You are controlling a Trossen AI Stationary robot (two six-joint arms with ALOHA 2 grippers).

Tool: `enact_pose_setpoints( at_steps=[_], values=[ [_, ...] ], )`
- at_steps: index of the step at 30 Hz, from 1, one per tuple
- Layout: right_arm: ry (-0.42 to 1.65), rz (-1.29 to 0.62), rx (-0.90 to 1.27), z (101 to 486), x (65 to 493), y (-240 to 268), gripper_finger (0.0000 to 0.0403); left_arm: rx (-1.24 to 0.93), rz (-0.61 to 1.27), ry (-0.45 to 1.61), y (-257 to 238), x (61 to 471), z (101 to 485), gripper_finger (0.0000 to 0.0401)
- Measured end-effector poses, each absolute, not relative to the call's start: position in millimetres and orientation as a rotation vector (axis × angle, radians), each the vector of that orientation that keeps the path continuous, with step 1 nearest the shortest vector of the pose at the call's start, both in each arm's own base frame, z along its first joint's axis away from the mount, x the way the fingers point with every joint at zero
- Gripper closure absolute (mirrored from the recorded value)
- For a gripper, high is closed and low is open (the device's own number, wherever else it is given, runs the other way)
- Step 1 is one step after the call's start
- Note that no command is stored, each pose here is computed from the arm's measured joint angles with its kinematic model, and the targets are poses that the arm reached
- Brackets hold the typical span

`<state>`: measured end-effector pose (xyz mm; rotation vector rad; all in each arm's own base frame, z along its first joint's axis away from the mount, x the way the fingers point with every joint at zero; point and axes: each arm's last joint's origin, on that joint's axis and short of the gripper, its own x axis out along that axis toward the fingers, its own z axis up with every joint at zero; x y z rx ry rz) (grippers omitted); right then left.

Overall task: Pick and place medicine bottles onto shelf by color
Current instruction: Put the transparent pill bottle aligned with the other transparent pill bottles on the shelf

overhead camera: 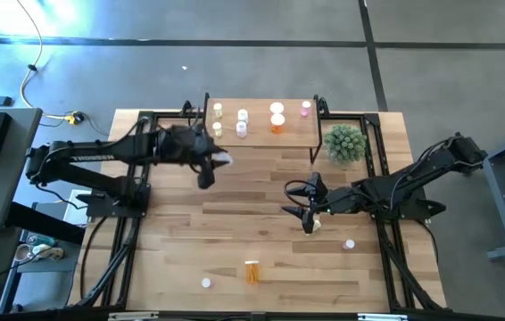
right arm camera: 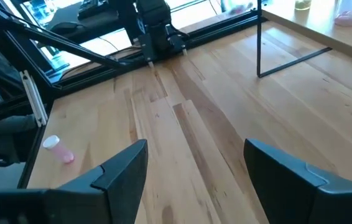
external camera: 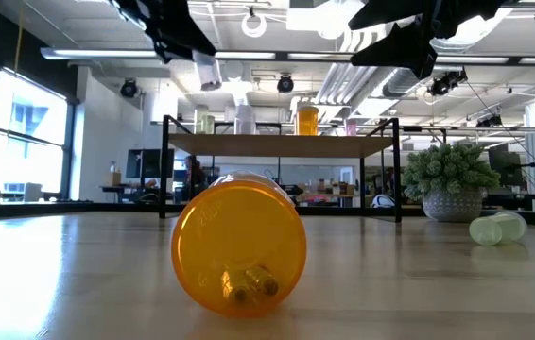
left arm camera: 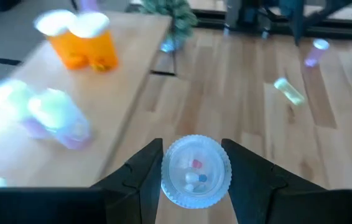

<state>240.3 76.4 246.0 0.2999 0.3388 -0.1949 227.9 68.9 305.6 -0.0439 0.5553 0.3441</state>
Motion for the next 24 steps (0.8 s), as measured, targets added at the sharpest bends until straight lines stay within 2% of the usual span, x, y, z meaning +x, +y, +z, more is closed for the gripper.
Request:
enact_pose_setpoints(
  at_steps=[9, 16, 24],
  values=[
    [0.345, -0.247, 0.271, 244, 239, 75, 0.0146, 0.031, 0.427, 0.498, 95, 220, 345, 0.026],
    [0.349, -0.241, 0.151, 245, 241, 70, 0.0146, 0.071, 0.474, 0.514, 117, 228, 369, 0.026],
    [0.375, -0.328, 0.132, 243, 245, 49, 0.0146, 0.056, 0.5, 0.641, 144, 250, 366, 0.026]
  ],
)
